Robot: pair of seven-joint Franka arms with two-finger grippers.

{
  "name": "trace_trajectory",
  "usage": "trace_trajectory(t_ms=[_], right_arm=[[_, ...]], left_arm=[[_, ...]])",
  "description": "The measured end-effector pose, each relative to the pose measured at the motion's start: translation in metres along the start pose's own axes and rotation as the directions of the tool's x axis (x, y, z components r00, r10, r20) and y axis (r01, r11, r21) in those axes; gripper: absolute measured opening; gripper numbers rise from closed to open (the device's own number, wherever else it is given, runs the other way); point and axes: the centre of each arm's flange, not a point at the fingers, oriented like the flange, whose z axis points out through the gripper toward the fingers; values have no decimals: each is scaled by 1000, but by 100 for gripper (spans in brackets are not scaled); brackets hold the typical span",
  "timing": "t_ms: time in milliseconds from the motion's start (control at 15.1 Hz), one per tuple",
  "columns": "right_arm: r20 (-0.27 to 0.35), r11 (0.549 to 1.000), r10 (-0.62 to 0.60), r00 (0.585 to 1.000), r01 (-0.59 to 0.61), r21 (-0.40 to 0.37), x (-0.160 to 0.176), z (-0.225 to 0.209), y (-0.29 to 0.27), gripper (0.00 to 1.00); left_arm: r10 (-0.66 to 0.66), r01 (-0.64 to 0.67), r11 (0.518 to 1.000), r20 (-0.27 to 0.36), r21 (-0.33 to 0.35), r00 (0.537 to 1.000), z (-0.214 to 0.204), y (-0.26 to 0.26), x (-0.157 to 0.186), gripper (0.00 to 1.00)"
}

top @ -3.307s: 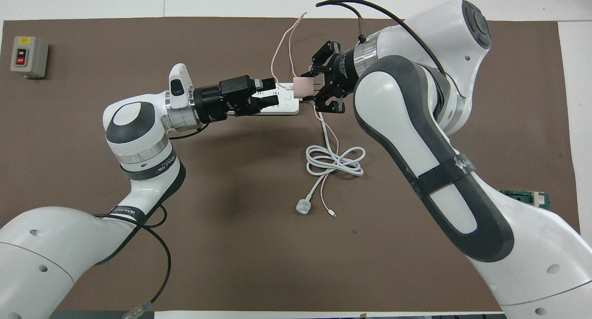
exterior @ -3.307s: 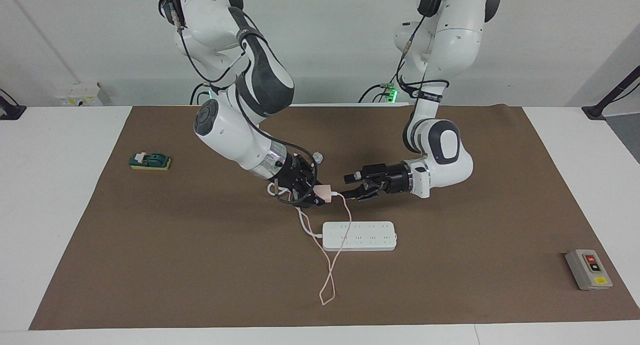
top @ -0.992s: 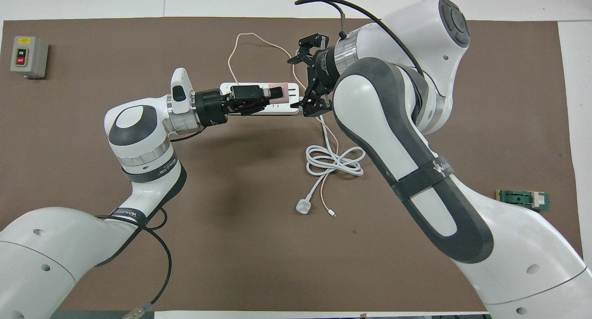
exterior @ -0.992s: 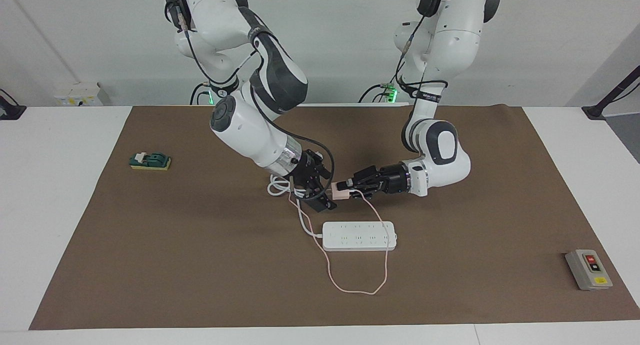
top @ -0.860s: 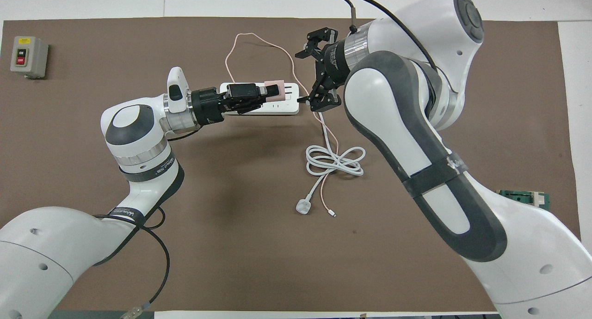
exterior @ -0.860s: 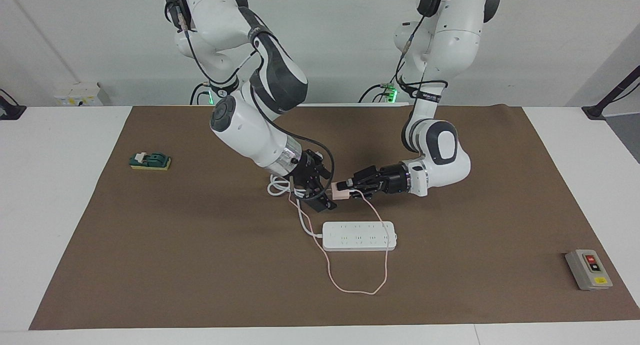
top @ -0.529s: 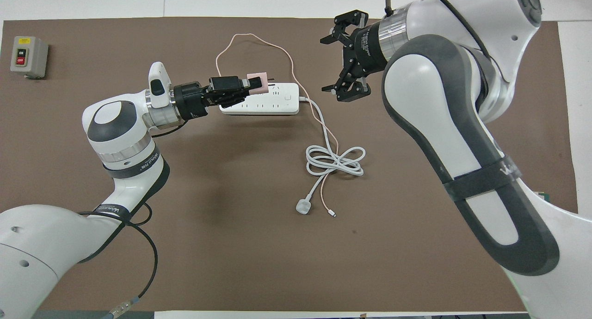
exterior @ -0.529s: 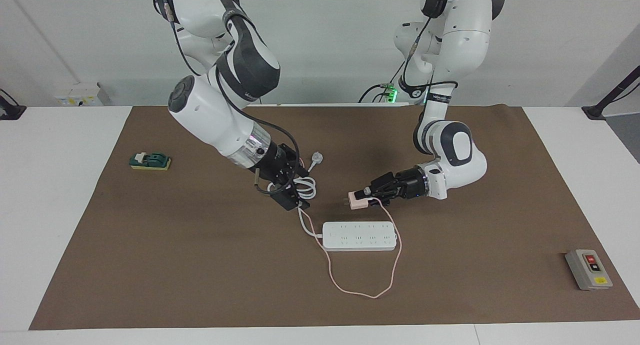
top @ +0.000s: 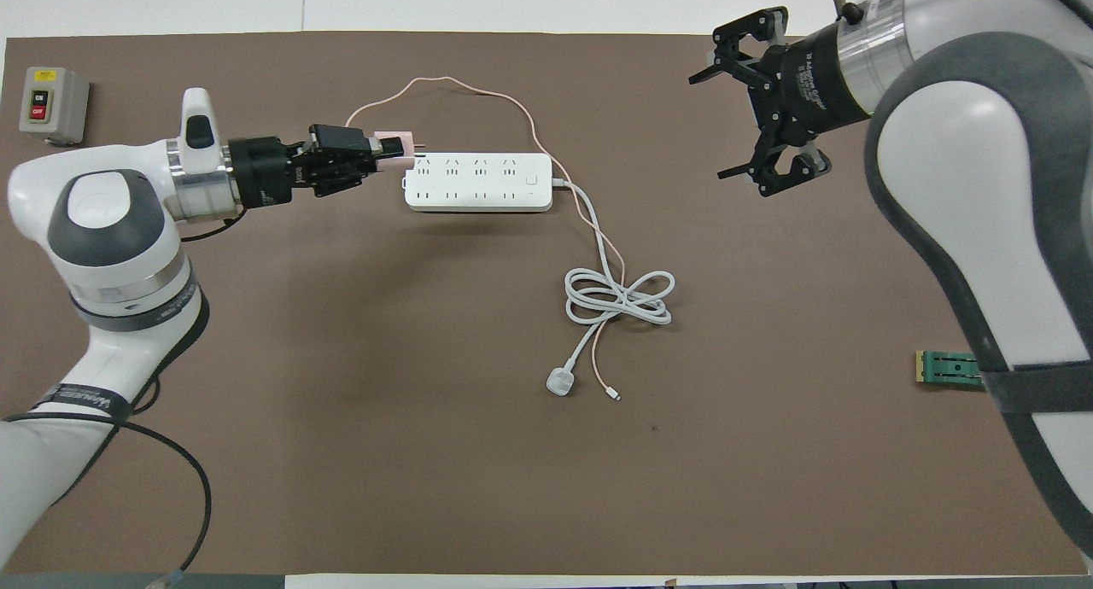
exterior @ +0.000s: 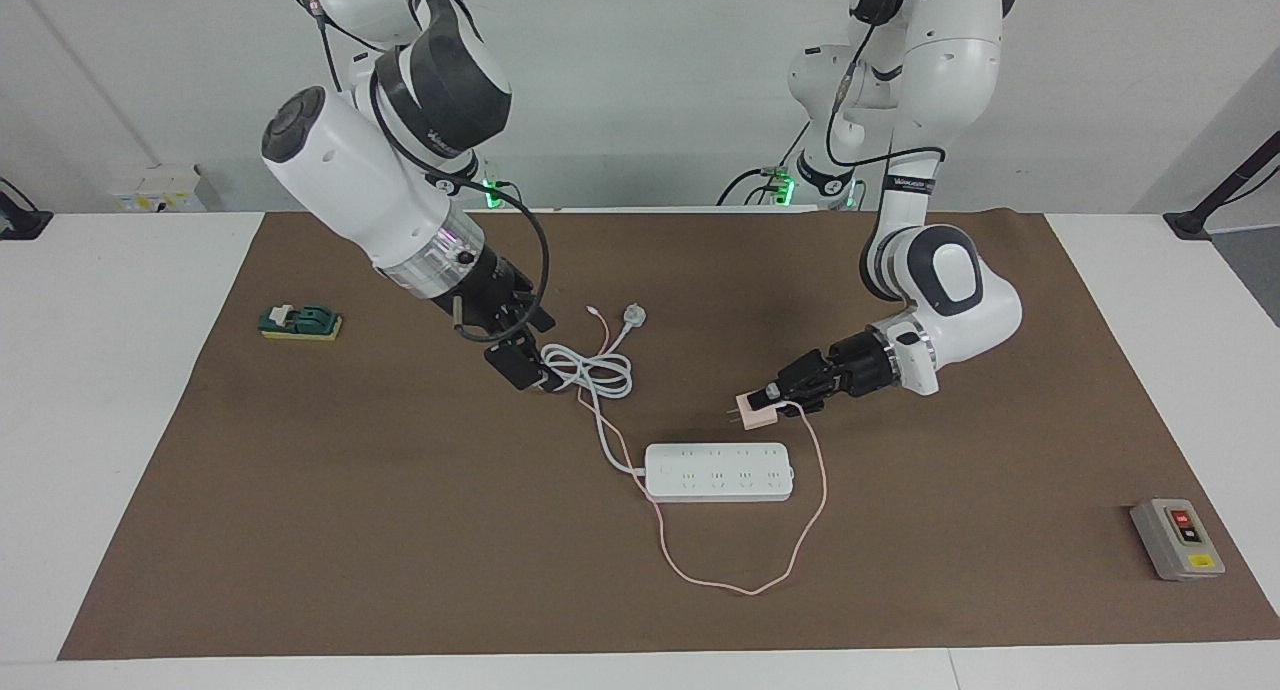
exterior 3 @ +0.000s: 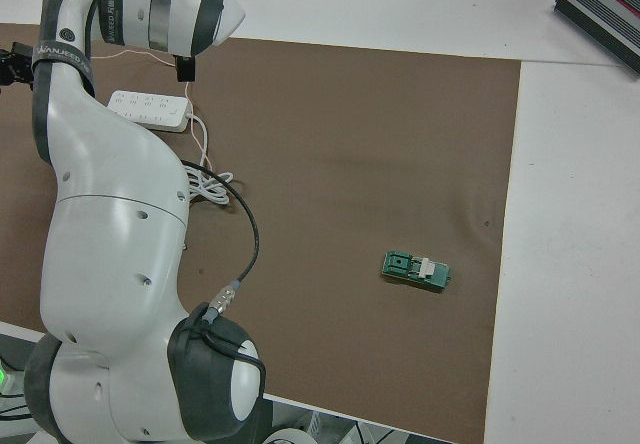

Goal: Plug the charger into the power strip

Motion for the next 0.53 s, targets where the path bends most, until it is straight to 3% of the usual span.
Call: trace_trajectory(t_ms=[132,265,529], right_arm=[[-46,986,-160,986,158,-57,8,-13,11,100],[-77,938,-333,940,322,-128,12,-23,21,100],[-91,770,-620,779,582,-262,25,-49,38,100]], left_arm=[[-31,34,987,-20,160,999,-51,4,5,32],[-53,59,955,-28,289,998,-98,1,6,32],[-7,10,857,-8,516,1000,-143,6,-1,32]])
